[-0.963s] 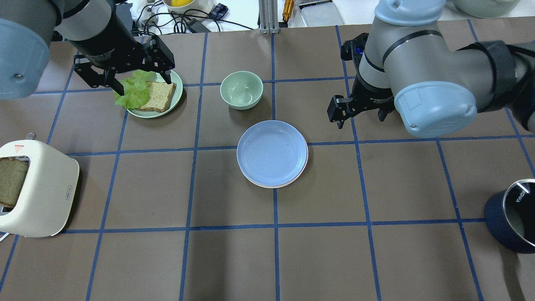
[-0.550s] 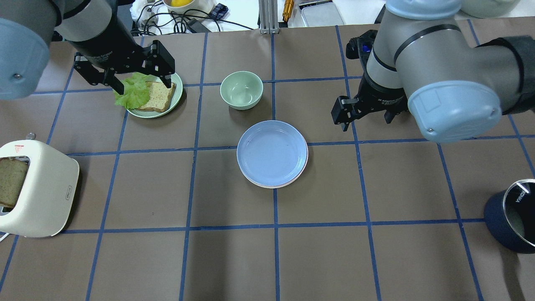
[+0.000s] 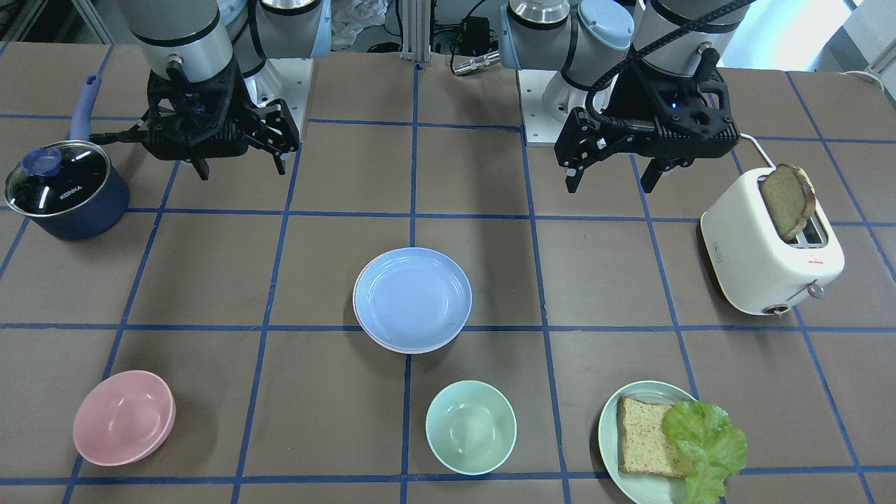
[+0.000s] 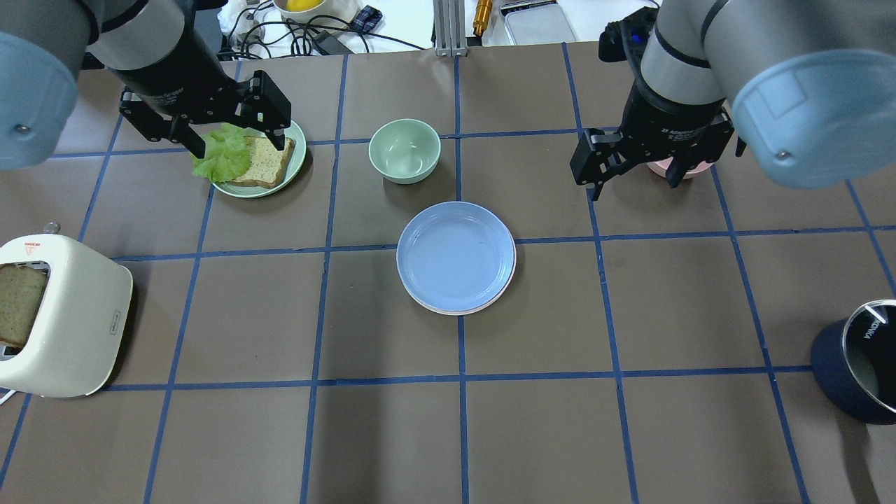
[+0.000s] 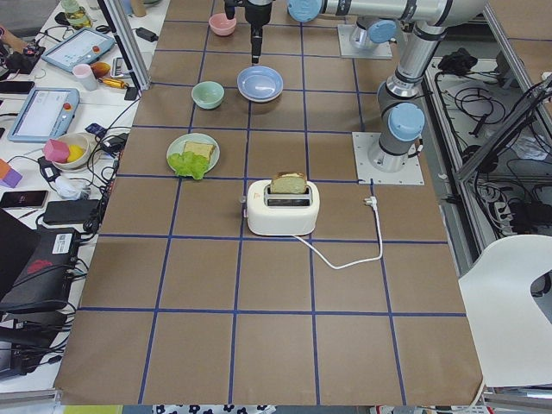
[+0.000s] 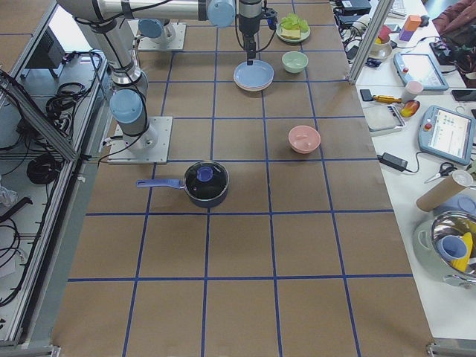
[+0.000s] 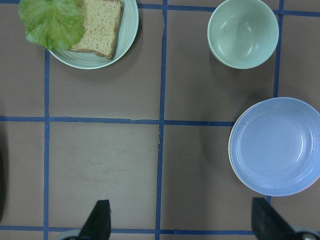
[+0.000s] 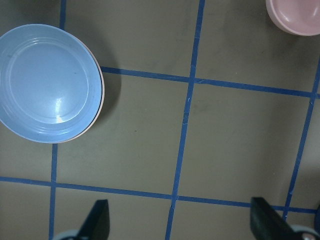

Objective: Stack three plates with pink and blue

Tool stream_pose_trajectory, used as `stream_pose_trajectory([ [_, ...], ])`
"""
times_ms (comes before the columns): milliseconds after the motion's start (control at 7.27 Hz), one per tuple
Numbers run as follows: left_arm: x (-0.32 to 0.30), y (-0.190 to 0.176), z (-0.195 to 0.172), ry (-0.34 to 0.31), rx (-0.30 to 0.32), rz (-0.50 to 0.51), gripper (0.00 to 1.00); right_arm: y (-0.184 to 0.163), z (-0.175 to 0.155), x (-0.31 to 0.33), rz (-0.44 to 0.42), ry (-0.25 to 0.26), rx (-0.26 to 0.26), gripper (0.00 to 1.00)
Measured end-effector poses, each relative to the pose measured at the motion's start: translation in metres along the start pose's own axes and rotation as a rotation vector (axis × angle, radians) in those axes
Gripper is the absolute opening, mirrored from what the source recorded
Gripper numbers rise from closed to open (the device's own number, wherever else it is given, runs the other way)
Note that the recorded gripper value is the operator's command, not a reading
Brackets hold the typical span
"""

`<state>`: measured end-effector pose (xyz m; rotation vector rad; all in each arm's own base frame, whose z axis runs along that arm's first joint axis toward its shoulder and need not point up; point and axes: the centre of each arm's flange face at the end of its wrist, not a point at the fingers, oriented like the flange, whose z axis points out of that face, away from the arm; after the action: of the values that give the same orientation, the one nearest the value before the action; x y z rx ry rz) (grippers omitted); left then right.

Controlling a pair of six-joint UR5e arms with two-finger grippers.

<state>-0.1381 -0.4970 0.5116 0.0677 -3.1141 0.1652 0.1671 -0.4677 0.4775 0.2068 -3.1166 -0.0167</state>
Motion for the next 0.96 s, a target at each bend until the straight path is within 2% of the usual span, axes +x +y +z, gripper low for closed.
stream_pose_trajectory([
  [412,-0.001,0.0,0.002,0.0,-0.003,-0.001,1.0,0.001,-0.02,0.004,0.001,-0.012,0.025,0.96],
  [962,0.0,0.0,0.002,0.001,-0.003,0.0,1.0,0.003,-0.027,0.005,0.004,-0.012,0.044,1.0],
])
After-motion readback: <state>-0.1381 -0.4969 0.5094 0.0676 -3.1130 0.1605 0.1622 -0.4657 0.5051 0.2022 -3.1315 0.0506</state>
